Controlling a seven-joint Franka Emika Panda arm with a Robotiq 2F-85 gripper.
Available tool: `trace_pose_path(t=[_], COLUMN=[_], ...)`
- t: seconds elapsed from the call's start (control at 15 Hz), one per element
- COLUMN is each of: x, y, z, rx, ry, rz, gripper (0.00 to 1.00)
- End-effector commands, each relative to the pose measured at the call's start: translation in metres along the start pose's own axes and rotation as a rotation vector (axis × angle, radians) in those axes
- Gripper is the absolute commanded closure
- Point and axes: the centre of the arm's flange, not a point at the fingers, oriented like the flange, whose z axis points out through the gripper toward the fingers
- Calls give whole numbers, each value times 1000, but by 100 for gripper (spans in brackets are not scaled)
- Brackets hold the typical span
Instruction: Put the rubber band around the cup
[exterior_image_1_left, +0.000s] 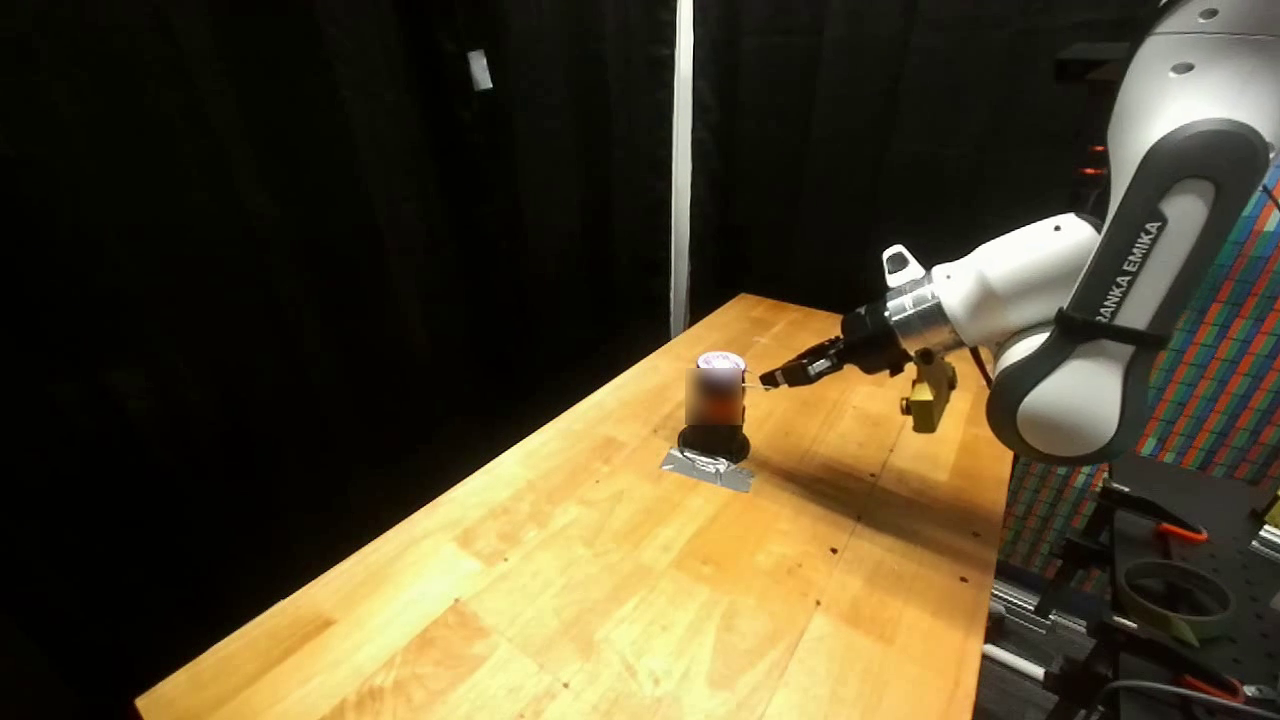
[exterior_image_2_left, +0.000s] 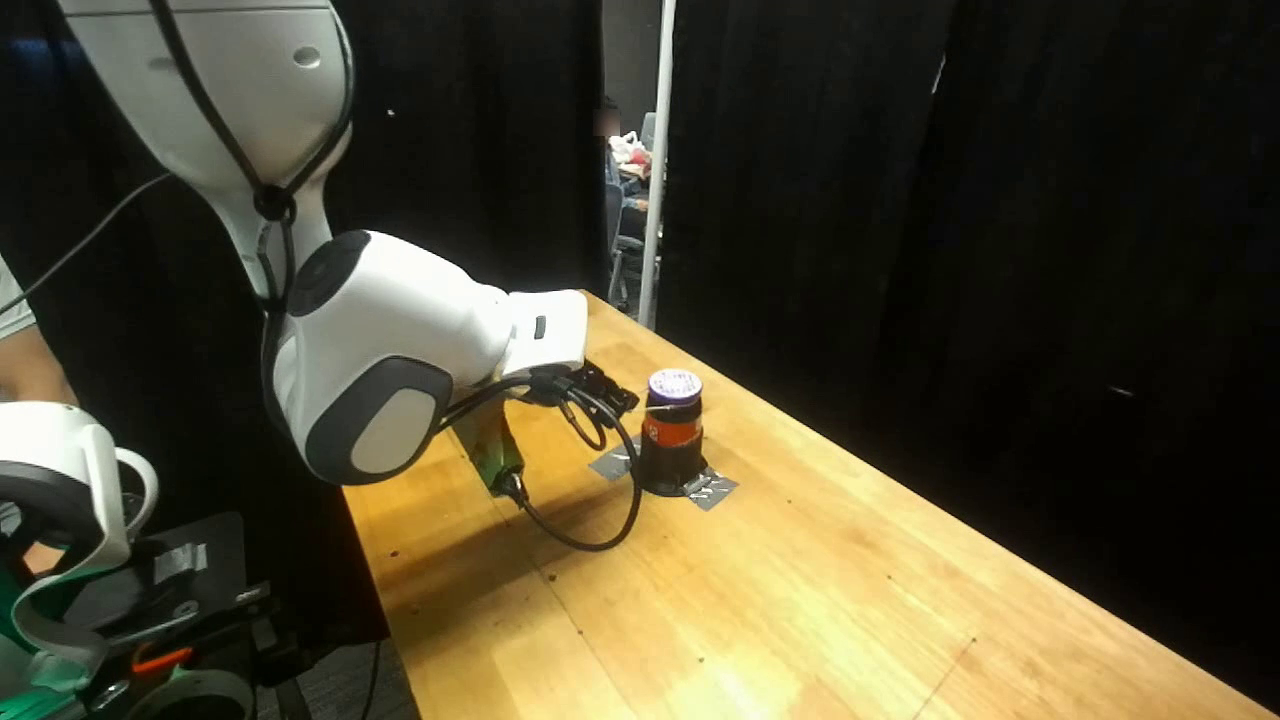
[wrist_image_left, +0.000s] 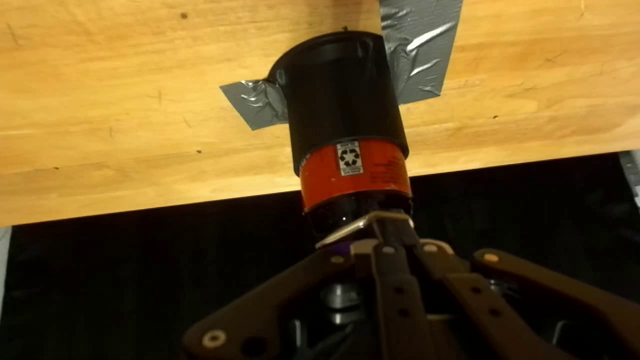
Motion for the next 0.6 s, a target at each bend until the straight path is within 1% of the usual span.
trace_pose_path(t=[0.0,0.13,0.4,0.47,0.53], x=[-8,-11,-14,-14,-14], y=[-8,-9,-11,-11,-12], z=[-1,-1,-5,-6,-4], rx=[22,30,50,54,50], ry=[108,159,245,251,218], rz=[0,-4,-5,-5,-5], gripper=[98,97,100,96,73])
